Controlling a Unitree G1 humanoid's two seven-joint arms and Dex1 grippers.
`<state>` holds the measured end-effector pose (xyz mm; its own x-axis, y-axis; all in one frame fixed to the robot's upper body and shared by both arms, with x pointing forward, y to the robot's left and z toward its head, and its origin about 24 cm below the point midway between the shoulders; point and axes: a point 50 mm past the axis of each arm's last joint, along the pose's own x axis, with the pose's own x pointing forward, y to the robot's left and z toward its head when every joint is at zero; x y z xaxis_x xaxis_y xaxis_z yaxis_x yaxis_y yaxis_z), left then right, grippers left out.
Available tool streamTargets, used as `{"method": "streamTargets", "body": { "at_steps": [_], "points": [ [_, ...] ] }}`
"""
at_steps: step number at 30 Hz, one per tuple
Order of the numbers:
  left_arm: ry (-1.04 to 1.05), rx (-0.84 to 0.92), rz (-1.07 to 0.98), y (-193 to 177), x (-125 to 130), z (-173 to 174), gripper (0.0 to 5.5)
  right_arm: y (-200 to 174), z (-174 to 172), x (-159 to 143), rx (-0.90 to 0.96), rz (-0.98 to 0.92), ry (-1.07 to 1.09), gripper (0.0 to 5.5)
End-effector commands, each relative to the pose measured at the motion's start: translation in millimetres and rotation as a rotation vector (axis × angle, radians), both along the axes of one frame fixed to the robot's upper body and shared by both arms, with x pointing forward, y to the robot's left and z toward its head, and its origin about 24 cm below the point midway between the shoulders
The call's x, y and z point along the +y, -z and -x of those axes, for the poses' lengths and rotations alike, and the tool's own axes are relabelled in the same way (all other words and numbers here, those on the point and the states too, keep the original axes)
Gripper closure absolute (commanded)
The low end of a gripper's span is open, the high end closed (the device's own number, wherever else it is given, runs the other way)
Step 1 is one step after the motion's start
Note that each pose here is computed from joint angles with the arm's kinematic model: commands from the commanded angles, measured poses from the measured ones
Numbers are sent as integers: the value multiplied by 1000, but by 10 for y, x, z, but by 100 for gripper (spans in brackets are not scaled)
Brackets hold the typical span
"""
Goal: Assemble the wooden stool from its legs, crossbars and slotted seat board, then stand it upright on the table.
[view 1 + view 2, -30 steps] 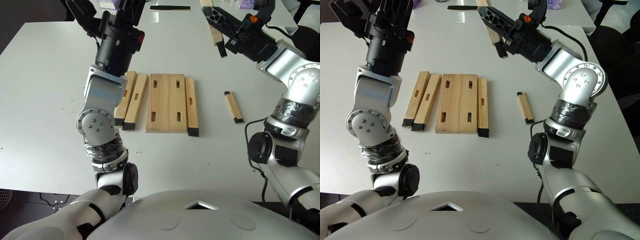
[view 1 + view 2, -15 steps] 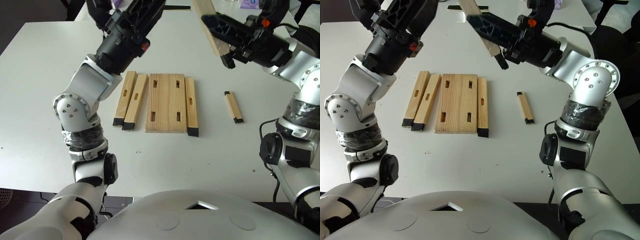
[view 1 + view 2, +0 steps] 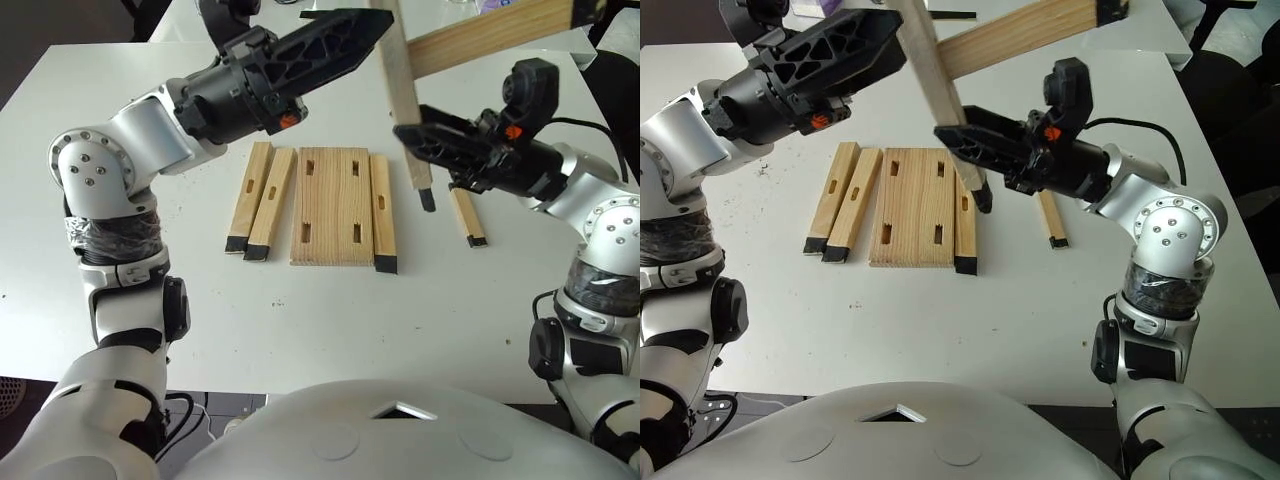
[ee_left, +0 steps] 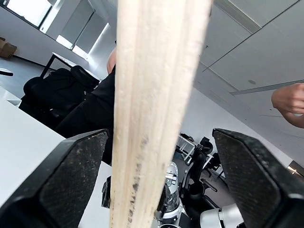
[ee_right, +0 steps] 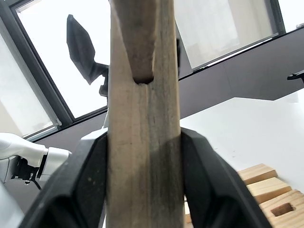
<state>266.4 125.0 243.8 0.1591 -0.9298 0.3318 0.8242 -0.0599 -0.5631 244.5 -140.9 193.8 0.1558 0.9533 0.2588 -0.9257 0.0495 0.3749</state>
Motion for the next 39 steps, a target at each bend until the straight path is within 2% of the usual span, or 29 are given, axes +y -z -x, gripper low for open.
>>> {"method": "streamTargets", "body": {
  "at_steps": [1, 16, 28, 31, 39],
  "points": [
    [6, -27, -84, 47, 8, -16, 144, -48, 8, -62, -20, 0, -4, 346],
    [81, -137, -172, 97, 40, 21, 144, 160, -15, -106, -38, 210, -92, 346],
    [80, -130, -187, 199, 30, 60, 144, 145, -23, -60, -48, 202, -126, 346],
    [72, -139, -190, 210, 31, 68, 178, 172, -9, -66, -42, 223, -132, 346],
    [61, -156, -197, 217, 46, 68, 311, 248, -6, -114, -41, 269, -116, 346]
  ]
}}
